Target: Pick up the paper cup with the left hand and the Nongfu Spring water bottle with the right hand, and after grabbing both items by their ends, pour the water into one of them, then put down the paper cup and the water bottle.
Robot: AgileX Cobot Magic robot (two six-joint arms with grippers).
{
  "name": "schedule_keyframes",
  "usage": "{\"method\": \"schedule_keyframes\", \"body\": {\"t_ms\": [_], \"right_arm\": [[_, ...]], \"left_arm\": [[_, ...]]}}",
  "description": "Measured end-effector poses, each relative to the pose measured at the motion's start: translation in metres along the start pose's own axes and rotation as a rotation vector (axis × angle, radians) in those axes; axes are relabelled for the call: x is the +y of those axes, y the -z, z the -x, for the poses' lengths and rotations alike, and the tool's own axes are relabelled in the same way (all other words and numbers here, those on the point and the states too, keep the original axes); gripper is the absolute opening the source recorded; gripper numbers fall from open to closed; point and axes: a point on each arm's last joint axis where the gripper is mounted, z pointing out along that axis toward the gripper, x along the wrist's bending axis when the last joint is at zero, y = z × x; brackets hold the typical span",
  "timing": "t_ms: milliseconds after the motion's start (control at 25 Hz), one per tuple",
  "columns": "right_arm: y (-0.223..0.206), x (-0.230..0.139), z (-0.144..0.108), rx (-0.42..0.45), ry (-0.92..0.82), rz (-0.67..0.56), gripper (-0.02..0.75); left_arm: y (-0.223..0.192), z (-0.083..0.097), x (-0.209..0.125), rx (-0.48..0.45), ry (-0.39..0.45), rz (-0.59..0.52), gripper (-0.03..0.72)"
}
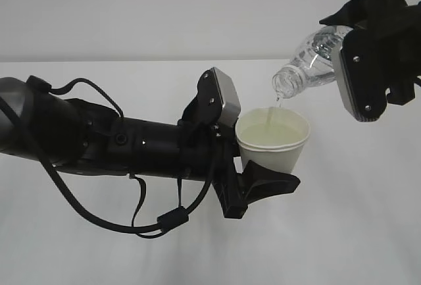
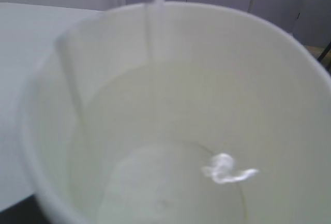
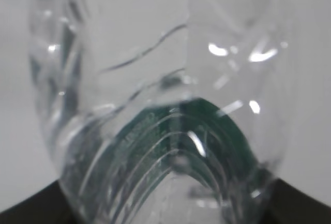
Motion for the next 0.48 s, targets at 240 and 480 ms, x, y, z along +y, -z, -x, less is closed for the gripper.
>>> {"method": "schedule_keyframes", "body": {"t_ms": [240, 480], "right_arm": [[0.0000, -0.0002, 0.0000, 0.000, 0.001, -0.002, 0.429], [0.0000, -0.0002, 0.0000, 0.000, 0.001, -0.002, 0.429]], "left_arm": [[0.0000, 0.0000, 0.0000, 0.000, 0.000, 0.000, 0.466], [0.0000, 0.0000, 0.0000, 0.000, 0.000, 0.000, 0.463]]}}
